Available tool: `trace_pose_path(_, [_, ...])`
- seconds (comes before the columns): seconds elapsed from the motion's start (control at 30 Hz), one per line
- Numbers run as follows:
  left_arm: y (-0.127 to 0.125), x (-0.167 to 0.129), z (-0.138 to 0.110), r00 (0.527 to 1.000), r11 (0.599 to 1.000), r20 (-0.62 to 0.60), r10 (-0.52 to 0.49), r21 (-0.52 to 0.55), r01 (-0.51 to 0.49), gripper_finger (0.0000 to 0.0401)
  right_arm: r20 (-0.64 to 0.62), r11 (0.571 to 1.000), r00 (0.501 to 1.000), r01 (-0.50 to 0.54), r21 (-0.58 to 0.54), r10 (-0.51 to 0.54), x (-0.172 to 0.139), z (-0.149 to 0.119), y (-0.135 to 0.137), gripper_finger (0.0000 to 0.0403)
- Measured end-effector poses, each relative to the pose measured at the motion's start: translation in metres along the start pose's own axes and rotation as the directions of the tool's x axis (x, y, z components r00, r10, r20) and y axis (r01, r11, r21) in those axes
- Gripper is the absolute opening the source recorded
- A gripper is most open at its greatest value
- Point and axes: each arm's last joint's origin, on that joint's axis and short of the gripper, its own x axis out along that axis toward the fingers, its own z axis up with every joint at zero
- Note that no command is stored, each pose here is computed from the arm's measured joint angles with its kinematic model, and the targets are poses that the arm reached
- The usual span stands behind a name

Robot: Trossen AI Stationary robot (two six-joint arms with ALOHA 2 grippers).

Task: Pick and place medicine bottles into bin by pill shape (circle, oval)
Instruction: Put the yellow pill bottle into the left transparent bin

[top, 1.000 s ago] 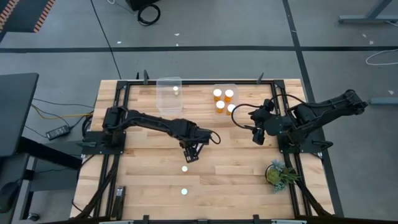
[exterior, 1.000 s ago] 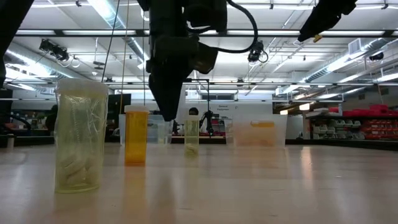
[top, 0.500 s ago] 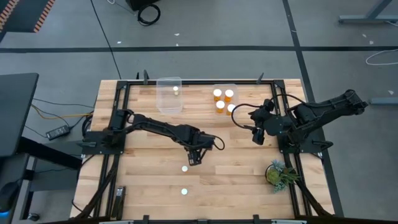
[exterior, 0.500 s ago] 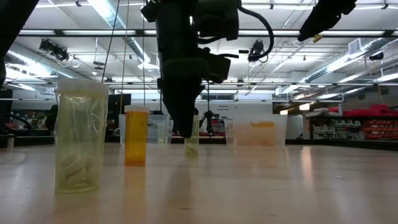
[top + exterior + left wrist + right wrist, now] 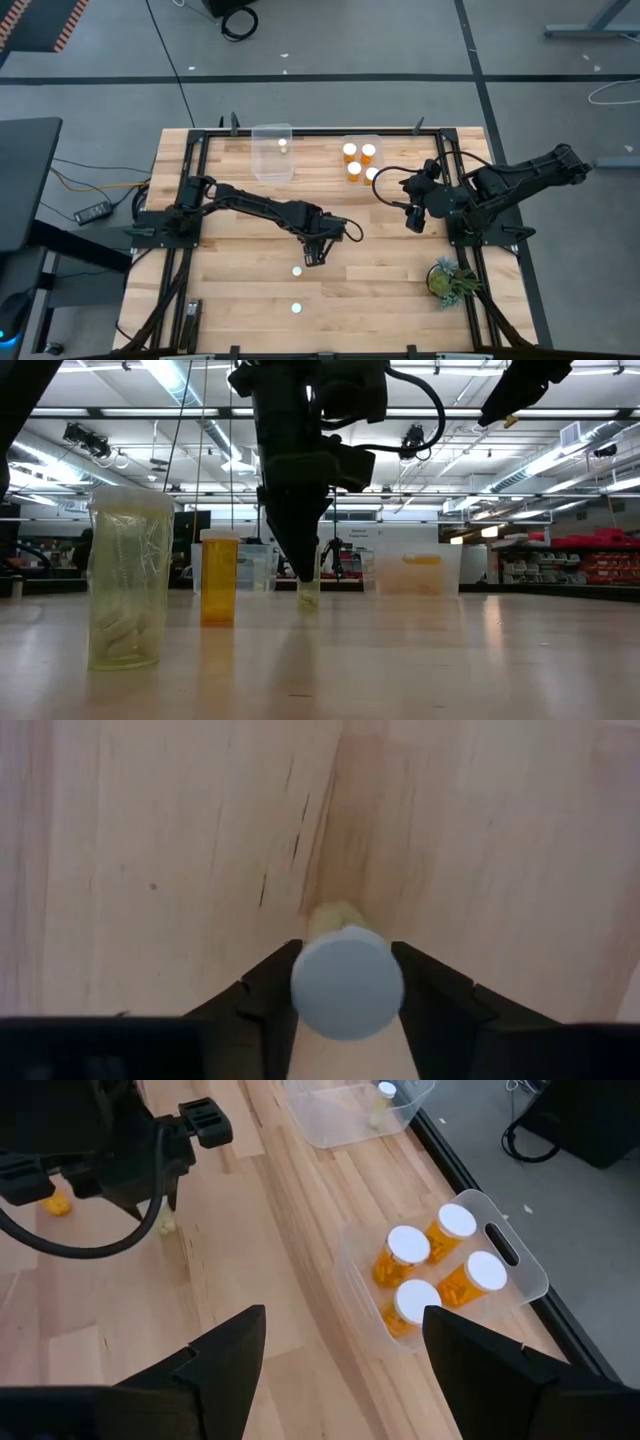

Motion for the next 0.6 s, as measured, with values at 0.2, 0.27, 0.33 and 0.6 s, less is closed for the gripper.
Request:
trace_pose_path(0.2, [0.0,-0.005,0.004,1.0,1.0,0.012,-0.004,0.018,0.003,0.0116,0.0,1.0,1.0,0.0,0.0,0.0,0.0,0.0,0.0,0.0277])
trace_pose_path(0.27, [0.0,-0.008,0.005,1.0,1.0,0.012,-0.003,0.023,0.003,0.0108,0.0,1.0,1.0,0.0,0.0,0.0,0.0,0.0,0.0,0.0277])
trace_pose_path(0.33, [0.002,-0.011,0.007,1.0,1.0,0.009,-0.002,0.027,0.001,0.0106,0.0,1.0,1.0,0.0,0.0,0.0,0.0,0.0,0.0,0.0277])
trace_pose_path(0.6, [0.019,-0.029,0.013,0.998,0.999,-0.056,0.024,0.044,-0.021,0.0128,0.0,1.0,1.0,0.0,0.003,0.0,0.0,0.0,0.0,0.0277])
